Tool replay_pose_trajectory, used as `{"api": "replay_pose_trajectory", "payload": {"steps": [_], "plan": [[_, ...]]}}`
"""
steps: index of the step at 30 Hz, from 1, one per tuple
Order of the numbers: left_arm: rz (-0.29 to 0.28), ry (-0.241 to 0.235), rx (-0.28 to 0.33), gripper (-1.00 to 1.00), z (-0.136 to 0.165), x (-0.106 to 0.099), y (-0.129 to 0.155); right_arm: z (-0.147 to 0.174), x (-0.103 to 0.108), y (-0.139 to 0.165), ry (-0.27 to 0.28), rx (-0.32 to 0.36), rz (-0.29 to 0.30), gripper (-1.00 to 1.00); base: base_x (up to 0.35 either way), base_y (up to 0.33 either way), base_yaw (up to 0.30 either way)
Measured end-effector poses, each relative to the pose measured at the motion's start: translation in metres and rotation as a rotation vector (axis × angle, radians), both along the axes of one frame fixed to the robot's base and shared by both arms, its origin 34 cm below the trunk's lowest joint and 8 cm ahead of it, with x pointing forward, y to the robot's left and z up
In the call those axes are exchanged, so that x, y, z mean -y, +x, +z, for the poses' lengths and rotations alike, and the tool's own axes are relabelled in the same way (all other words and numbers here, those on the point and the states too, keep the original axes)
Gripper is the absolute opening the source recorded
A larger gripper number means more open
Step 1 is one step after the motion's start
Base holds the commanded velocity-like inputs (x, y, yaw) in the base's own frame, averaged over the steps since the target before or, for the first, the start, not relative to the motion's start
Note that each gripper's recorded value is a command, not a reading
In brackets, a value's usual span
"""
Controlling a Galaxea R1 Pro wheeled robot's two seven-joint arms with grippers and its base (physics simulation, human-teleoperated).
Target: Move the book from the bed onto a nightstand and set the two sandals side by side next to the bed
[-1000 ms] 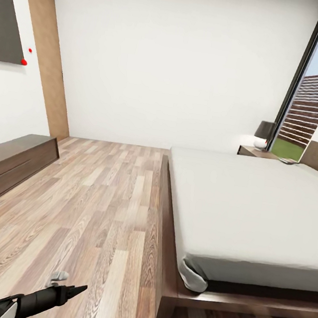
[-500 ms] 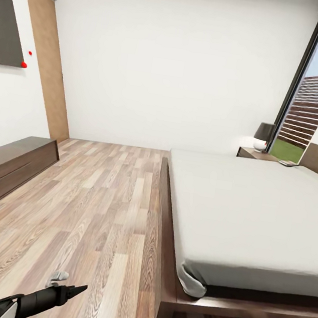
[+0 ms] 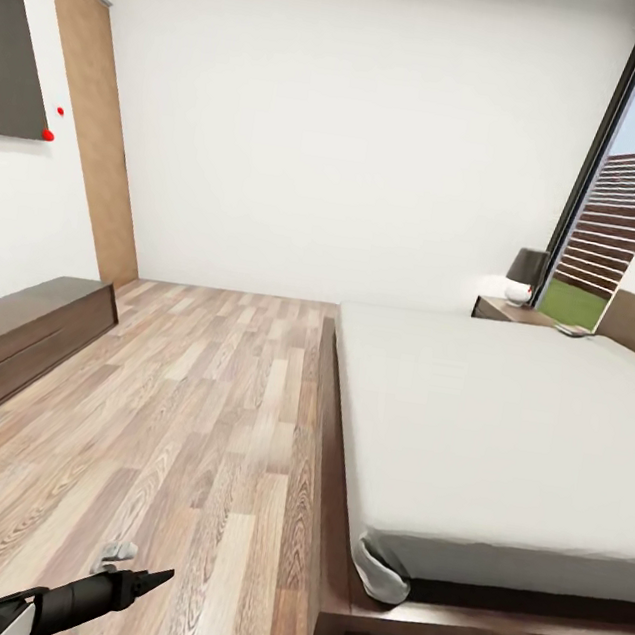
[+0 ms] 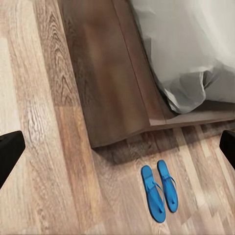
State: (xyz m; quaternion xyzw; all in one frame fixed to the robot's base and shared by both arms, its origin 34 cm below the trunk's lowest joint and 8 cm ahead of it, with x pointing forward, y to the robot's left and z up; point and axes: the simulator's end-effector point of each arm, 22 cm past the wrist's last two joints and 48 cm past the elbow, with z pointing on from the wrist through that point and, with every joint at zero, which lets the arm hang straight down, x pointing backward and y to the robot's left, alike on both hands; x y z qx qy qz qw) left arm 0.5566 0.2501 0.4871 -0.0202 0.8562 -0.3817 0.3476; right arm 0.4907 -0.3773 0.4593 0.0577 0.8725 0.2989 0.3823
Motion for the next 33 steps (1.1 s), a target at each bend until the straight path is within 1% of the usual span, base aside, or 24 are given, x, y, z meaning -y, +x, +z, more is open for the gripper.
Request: {"api": "replay_pose_trajectory", "payload": {"steps": [33], "plan": [[0.012, 0.015, -0.007, 1.00, 0.064, -0.003, 0.012, 0.067, -0.001, 0.011, 0.000, -0.002, 0.002, 1.00, 0.000, 0.000, 0.000]]}}
